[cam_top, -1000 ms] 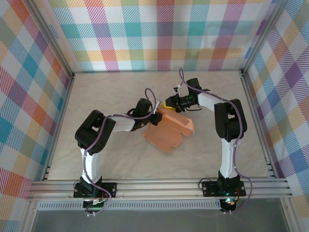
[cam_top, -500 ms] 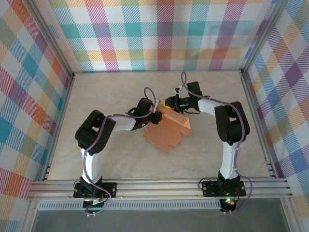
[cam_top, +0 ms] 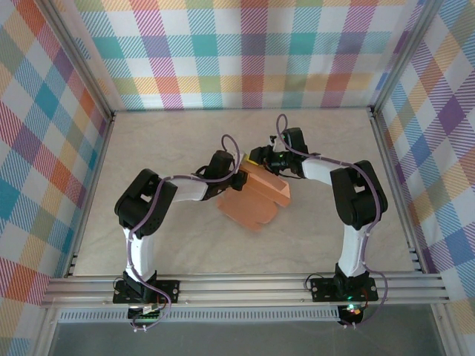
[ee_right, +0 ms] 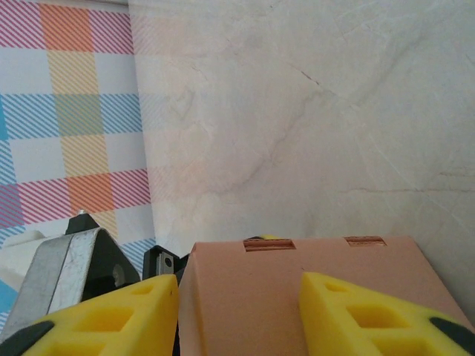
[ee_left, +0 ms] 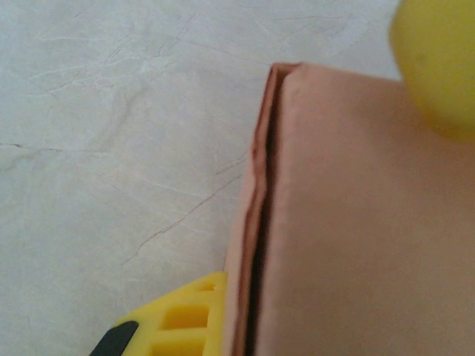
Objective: Fold the paper box
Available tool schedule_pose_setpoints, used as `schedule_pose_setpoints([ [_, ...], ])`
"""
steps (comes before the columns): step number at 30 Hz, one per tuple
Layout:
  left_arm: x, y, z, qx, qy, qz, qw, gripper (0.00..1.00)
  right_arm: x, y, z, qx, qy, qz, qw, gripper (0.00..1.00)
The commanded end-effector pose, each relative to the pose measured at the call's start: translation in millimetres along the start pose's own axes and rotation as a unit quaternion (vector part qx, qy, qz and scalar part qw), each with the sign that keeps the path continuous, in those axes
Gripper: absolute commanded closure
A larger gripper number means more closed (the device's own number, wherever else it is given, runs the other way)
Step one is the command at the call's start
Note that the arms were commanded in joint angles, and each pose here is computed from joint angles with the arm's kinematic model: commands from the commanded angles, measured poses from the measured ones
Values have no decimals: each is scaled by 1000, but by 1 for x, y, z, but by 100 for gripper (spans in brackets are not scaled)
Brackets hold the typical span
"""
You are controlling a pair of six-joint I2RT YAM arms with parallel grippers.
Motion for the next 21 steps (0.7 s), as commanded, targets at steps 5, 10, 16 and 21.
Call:
schedule_pose_setpoints([
  [5, -20, -4, -6, 56, 2, -41, 998, 98, -13, 19, -17, -1, 26, 50, 998, 49],
  [10, -31, 10, -5, 73, -21, -26, 997, 99, -12, 28, -20, -5, 11, 71, 997, 46],
  [16, -31, 21, -3, 65, -33, -13, 997, 100, -11, 34, -20, -21, 2, 80, 997, 45],
  [21, -30, 17, -2, 44, -37, -17, 998, 100, -20, 31, -8, -44, -3, 61, 997, 44],
])
Point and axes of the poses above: each hand's point on the last joint's axis, 136 mm out from that joint toward the fingers, its own x axis out along the fingers, its own z axis along the line the jaws close on, y = z × x, the point moved 2 cm from there along -x, back along the fingers, and after that the axes turned 9 degrees about x, right-handed, at the moved point
